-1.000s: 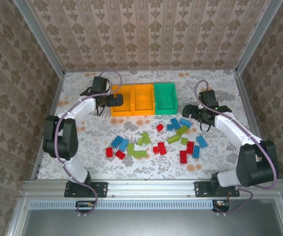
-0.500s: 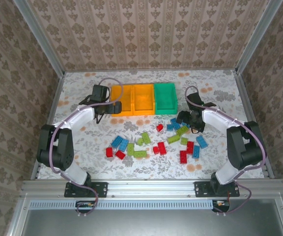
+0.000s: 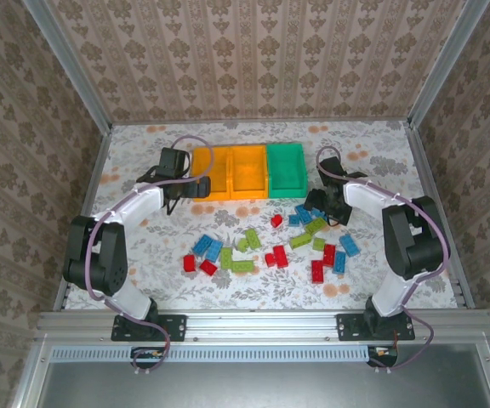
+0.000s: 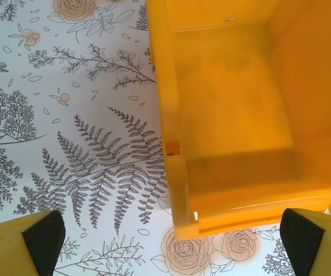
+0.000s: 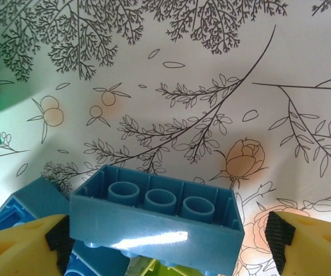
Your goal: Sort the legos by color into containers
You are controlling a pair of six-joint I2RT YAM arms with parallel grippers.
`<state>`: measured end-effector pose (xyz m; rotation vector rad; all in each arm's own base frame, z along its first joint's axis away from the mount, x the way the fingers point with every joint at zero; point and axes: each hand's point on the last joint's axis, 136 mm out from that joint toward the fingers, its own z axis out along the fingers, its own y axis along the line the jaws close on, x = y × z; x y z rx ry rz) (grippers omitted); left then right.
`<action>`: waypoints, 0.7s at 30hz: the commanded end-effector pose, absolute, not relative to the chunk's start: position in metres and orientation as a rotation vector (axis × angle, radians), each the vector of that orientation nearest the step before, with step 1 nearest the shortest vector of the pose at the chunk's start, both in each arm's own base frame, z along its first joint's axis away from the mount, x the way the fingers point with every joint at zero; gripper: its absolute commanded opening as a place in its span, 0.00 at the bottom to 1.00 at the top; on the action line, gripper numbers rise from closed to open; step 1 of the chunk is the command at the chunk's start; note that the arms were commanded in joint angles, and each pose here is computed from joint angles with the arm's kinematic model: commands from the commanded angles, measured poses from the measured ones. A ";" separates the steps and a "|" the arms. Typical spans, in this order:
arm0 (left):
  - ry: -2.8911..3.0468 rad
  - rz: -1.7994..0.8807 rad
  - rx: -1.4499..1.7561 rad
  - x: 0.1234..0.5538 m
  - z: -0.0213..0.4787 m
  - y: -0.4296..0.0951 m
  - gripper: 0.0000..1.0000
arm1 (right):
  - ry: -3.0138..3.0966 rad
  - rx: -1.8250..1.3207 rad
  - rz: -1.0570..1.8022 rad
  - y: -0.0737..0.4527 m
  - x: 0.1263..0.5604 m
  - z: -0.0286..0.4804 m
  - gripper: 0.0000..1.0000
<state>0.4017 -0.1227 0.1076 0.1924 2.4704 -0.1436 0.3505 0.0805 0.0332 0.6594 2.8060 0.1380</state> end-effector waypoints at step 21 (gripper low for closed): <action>2.491 -0.116 0.183 0.392 0.098 -0.122 1.00 | 2.532 0.329 0.259 0.127 0.407 0.135 0.56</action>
